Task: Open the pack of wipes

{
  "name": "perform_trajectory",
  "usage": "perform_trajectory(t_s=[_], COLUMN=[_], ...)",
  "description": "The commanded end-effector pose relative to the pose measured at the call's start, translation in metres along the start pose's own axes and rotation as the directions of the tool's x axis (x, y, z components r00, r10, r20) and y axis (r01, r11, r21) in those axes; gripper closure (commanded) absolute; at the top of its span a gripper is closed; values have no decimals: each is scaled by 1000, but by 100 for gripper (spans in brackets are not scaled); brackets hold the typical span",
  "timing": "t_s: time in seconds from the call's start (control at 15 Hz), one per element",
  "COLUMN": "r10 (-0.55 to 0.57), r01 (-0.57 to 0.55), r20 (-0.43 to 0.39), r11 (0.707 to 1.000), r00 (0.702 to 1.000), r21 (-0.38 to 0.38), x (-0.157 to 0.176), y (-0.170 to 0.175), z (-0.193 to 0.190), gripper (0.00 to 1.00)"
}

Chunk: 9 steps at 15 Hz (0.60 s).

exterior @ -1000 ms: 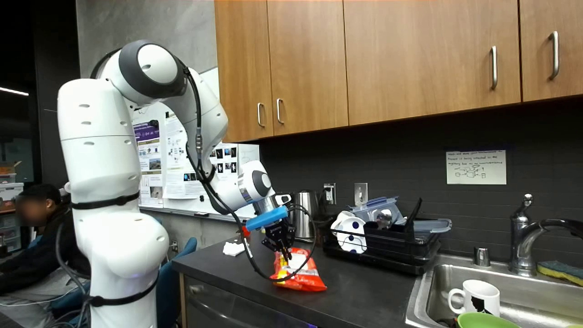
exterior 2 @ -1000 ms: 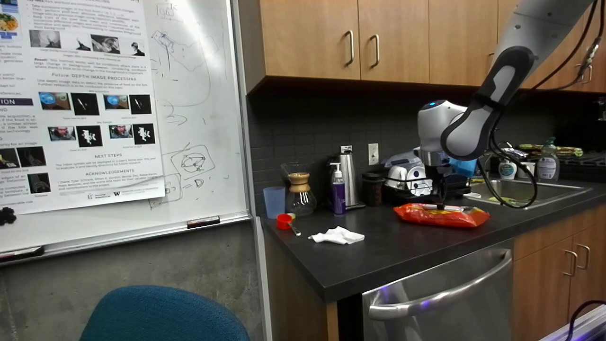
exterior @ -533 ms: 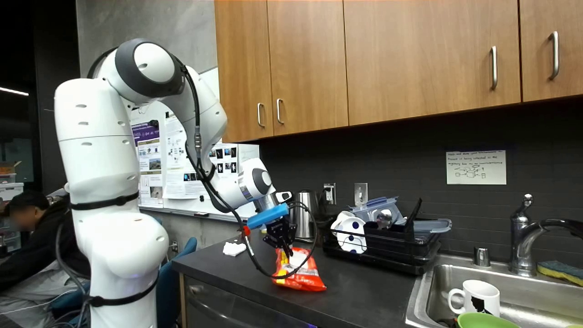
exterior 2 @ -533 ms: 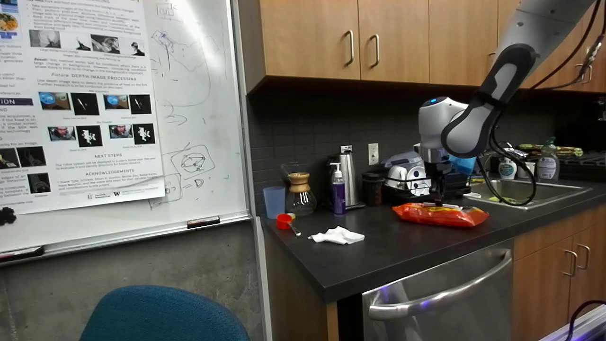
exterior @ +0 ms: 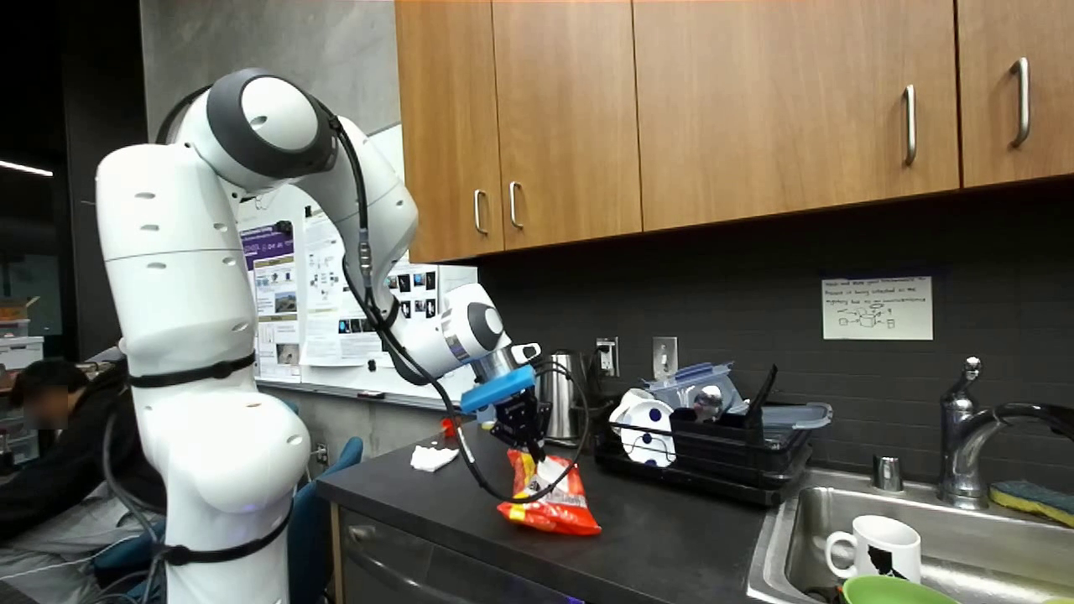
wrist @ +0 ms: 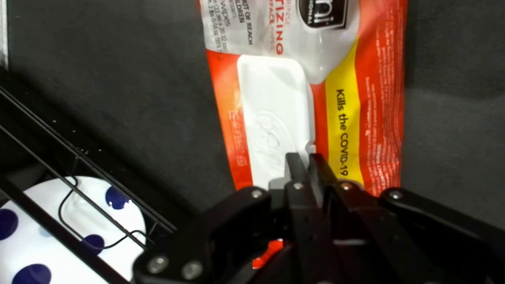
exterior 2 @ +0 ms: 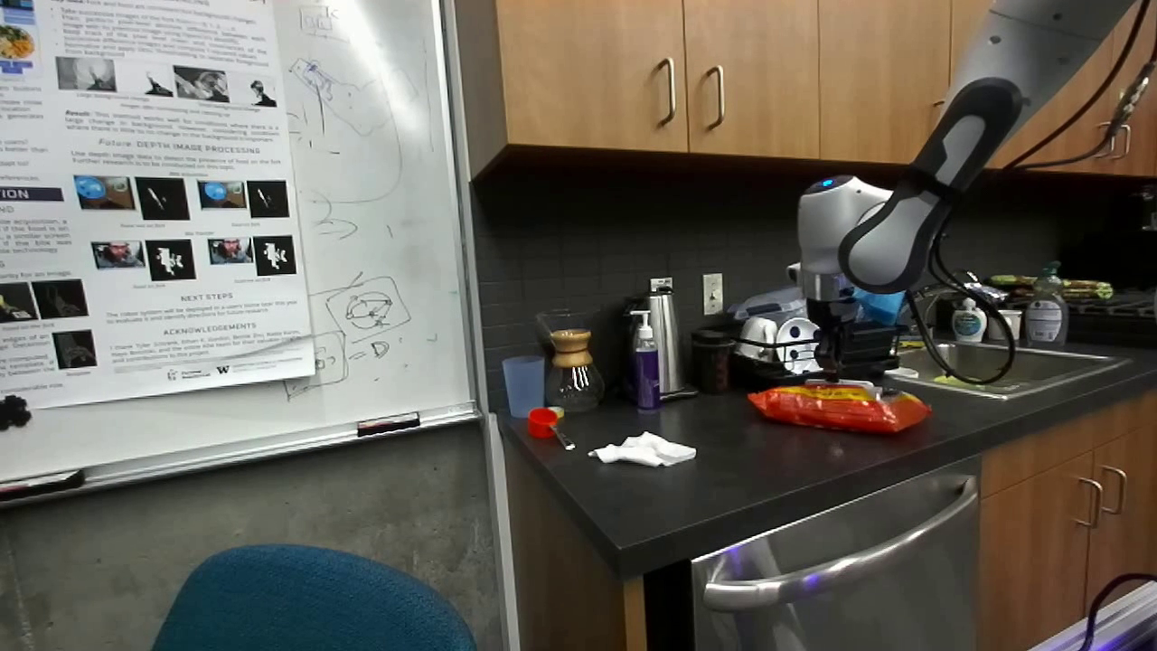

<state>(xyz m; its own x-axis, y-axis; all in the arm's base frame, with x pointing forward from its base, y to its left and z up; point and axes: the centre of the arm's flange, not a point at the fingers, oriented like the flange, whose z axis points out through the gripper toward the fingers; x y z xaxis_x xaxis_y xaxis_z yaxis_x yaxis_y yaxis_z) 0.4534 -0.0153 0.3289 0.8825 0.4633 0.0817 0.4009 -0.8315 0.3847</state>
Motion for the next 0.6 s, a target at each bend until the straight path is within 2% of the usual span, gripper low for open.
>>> perform_trajectory(t_s=[0.0, 0.53], r10=[1, -4], r01=[-2, 2], r20=[-25, -30], r11=[999, 996], r00=[1000, 1000], r21=[-43, -87], x=[4, 7], y=[10, 20], z=[-6, -5], gripper=[97, 97])
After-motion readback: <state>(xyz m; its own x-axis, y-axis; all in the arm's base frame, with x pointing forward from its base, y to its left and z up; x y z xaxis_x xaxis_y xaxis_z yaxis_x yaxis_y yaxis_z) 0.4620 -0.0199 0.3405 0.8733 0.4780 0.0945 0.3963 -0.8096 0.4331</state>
